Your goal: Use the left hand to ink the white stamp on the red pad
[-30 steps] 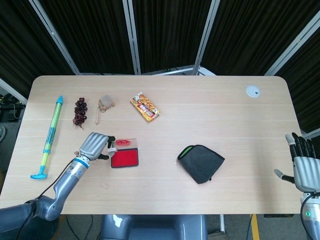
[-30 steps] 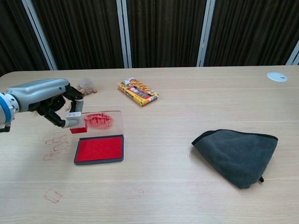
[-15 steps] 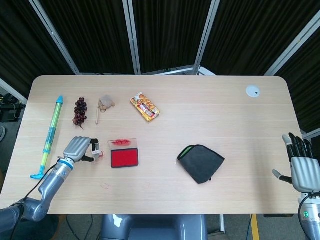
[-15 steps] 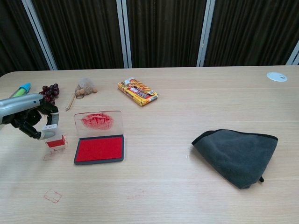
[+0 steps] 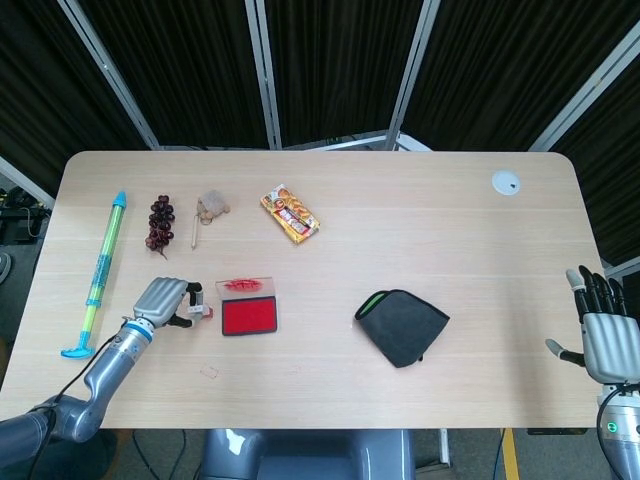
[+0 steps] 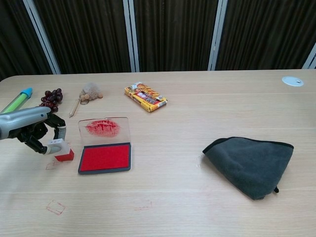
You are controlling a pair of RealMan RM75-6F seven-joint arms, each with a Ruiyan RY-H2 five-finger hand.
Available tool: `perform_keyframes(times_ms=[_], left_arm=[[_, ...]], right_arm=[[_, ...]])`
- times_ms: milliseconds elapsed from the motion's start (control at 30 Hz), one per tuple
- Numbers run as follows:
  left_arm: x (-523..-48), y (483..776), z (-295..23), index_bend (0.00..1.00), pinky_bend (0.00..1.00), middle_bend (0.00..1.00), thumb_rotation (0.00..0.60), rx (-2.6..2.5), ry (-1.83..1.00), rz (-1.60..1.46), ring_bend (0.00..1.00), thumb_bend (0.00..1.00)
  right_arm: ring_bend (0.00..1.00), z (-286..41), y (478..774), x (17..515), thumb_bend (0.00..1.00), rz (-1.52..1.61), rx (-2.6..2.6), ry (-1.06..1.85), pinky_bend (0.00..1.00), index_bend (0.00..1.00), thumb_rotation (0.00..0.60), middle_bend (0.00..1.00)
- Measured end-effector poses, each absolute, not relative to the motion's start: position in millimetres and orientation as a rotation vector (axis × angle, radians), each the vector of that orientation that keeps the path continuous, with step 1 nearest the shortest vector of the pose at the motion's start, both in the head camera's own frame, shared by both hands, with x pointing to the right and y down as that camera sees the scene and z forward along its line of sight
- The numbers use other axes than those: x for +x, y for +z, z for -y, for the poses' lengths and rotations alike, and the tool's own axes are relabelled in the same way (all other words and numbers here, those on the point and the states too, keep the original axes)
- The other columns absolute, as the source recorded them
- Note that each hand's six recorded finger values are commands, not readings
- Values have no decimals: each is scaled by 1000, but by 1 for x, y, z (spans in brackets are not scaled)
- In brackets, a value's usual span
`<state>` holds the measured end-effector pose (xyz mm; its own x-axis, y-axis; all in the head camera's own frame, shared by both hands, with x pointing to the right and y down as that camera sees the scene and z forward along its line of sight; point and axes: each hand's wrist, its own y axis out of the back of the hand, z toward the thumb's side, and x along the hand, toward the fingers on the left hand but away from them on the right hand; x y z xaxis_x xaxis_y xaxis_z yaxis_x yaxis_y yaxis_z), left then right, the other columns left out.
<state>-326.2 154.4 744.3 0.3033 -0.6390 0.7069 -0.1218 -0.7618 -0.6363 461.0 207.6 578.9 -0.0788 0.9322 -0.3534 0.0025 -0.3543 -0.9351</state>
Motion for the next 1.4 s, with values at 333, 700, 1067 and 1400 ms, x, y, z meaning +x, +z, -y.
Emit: perform_keyframes(times_ms=[333, 700, 1067, 1400], left_arm=[[-330, 743, -155, 413, 858, 324, 600, -2096, -1470, -666, 801, 249], [-340, 729, -156, 371, 854, 299, 600, -2098, -1458, -667, 798, 237], [-354, 704, -157, 369, 852, 274, 600, -2084, -1418, -728, 795, 236], [-389, 641, -148, 70, 106, 1, 600, -1868, -1305, -941, 66, 0]], right_arm=[[0, -208, 579, 460, 0, 1062, -1424, 1539, 0, 0, 600, 0], [0, -208, 578, 459, 0, 1067, -1432, 1530, 0, 0, 600, 0], [0, -208, 573, 456, 0, 1081, -1447, 1508, 0, 0, 600, 0], [0, -209, 561, 449, 0, 1109, -1477, 1448, 0, 0, 600, 0]])
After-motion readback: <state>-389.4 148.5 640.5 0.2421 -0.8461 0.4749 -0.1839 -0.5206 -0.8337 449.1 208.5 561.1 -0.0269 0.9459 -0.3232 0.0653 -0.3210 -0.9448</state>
